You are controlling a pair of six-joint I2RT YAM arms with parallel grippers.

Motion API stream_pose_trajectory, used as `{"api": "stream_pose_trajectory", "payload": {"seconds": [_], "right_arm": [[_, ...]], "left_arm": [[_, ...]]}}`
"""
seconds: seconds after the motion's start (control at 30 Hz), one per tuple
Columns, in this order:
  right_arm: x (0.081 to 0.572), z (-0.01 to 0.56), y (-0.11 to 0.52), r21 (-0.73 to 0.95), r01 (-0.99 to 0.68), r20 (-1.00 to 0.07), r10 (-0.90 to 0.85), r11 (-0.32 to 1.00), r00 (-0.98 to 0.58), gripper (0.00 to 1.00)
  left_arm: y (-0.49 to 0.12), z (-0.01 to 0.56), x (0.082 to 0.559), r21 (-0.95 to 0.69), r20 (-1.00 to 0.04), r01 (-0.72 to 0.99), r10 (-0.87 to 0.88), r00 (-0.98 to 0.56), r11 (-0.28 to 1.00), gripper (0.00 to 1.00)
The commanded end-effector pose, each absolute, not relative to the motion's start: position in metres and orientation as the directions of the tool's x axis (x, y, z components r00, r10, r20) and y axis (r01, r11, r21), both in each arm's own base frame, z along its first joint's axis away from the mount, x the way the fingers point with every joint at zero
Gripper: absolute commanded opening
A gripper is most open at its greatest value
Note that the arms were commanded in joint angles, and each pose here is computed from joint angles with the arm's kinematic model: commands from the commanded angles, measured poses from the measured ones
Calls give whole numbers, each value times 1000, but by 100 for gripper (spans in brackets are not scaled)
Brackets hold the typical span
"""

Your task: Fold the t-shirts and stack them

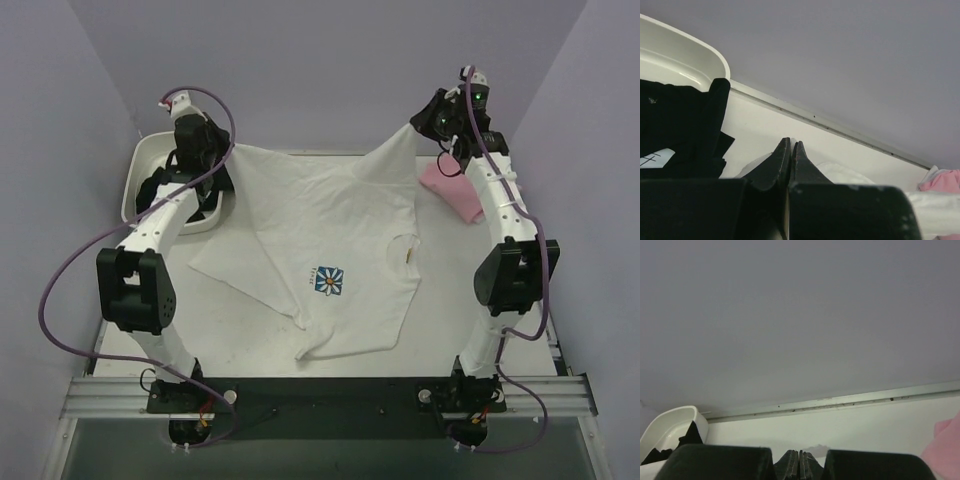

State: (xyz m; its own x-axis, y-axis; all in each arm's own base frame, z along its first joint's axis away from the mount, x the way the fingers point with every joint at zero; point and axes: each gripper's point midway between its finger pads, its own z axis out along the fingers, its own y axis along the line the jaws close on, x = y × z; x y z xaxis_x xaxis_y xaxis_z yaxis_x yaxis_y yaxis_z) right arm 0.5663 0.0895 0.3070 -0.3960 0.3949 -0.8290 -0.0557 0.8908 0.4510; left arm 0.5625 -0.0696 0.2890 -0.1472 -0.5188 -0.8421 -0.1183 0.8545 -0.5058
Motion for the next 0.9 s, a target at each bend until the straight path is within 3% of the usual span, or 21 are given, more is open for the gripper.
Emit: {"api": "stream_pose_trajectory", "payload": {"seconds": [0.0, 0.07, 0.23, 0.5, 0.67, 0.87], "right_arm": [[504, 462, 111, 404, -327, -914, 395, 854, -96, 0], [476, 488, 119, 339, -393, -934, 356, 855, -31, 0], [340, 599, 145, 134, -567, -915, 321, 813, 245, 0], [142, 693, 116, -63, -651, -758, 388, 757, 524, 0], [75, 705, 101, -123, -661, -698, 409, 740, 588, 0], [47, 725, 87, -122, -624, -640, 419, 771, 644, 0]], "left_arm": [[-78, 437, 506, -562, -809, 140, -577, 111, 815, 0], [-85, 489, 470, -547, -788, 251, -593, 165, 798, 0], [-104, 601, 361, -421, -738, 507, -609, 291, 752, 0], [-86, 706, 191, -242, -648, 608, -592, 479, 756, 0], [-77, 722, 120, -180, -594, 649, -608, 527, 739, 0], [-67, 738, 72, -150, -548, 661, -618, 564, 736, 0]]}}
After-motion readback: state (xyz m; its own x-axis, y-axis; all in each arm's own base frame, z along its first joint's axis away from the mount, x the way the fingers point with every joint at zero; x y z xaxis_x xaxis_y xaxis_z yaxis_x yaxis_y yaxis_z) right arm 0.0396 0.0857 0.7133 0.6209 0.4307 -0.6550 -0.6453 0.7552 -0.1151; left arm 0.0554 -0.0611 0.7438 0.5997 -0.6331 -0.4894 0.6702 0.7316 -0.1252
